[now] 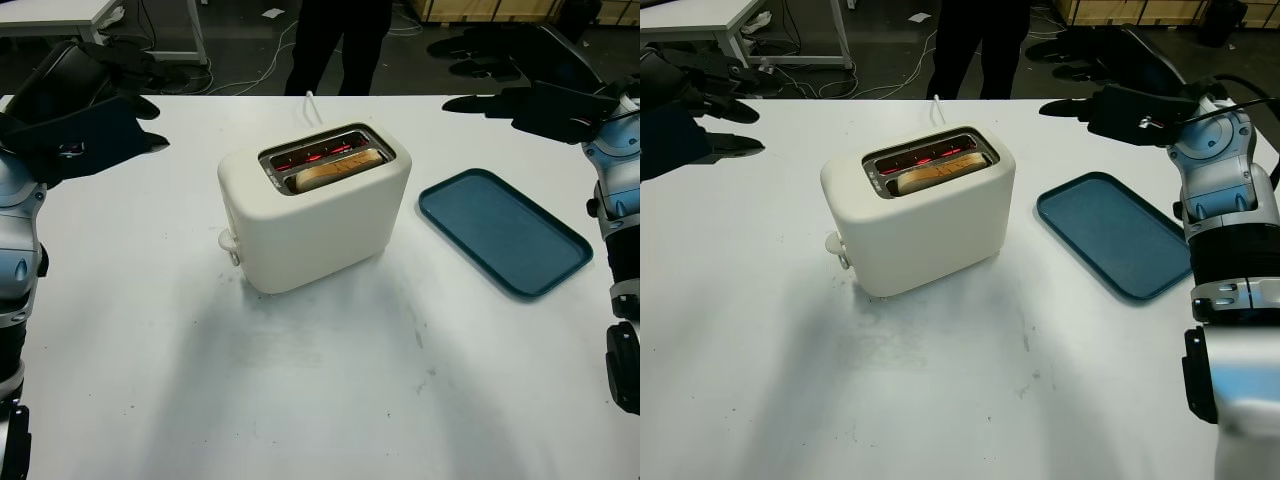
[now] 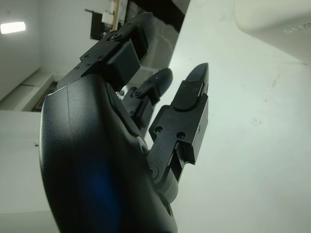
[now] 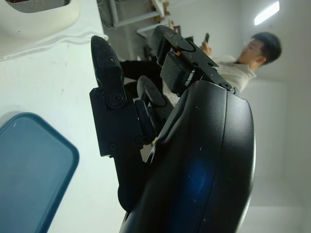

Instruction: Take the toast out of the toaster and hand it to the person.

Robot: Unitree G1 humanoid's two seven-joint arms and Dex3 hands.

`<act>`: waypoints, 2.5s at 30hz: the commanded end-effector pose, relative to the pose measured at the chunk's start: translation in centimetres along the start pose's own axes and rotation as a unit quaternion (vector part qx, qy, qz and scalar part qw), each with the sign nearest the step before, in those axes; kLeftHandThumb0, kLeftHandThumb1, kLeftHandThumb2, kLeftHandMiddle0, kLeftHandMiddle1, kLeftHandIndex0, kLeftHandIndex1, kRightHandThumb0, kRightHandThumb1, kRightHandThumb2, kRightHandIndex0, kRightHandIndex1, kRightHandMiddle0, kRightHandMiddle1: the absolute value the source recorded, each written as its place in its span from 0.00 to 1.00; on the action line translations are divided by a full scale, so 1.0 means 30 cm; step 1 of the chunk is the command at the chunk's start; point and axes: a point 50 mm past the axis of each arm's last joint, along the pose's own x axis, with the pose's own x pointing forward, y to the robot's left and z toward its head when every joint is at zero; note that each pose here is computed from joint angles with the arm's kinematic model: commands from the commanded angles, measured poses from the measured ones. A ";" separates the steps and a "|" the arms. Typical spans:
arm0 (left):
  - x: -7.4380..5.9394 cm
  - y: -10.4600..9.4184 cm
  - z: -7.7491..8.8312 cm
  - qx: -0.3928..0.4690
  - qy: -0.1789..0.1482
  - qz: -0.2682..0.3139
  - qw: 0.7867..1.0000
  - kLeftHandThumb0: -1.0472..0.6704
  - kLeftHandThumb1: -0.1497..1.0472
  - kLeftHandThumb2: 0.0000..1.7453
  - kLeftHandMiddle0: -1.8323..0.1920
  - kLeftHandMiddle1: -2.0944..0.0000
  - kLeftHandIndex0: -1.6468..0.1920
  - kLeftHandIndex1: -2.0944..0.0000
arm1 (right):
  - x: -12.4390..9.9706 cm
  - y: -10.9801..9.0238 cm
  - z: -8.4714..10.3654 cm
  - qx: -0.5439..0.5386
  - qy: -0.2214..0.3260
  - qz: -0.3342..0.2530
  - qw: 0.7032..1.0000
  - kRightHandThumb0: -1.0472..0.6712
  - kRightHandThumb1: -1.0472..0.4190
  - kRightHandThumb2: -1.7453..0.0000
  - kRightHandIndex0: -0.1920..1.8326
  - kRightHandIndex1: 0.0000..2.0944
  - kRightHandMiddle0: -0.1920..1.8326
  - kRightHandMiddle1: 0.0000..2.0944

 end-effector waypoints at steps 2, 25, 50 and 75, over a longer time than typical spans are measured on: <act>0.001 -0.001 -0.002 -0.002 -0.007 0.000 1.000 0.65 0.81 0.00 0.58 0.78 0.48 0.99 | -0.003 0.003 0.000 -0.001 -0.003 -0.003 1.000 0.35 0.09 0.99 0.41 0.00 0.40 0.00; 0.000 -0.002 -0.001 0.002 -0.006 0.003 1.000 0.65 0.81 0.00 0.59 0.76 0.47 0.99 | -0.005 -0.001 0.002 -0.002 -0.002 -0.006 1.000 0.36 0.09 0.99 0.41 0.00 0.39 0.00; -0.001 0.002 -0.001 0.001 -0.008 0.004 1.000 0.65 0.82 0.00 0.60 0.75 0.47 0.99 | -0.005 0.003 0.002 -0.009 -0.002 -0.005 1.000 0.35 0.09 0.99 0.42 0.00 0.40 0.00; -0.002 0.002 -0.002 -0.007 -0.001 0.004 1.000 0.64 0.82 0.00 0.61 0.74 0.48 1.00 | -0.007 -0.001 0.008 -0.017 -0.002 -0.006 1.000 0.35 0.09 0.99 0.42 0.00 0.40 0.00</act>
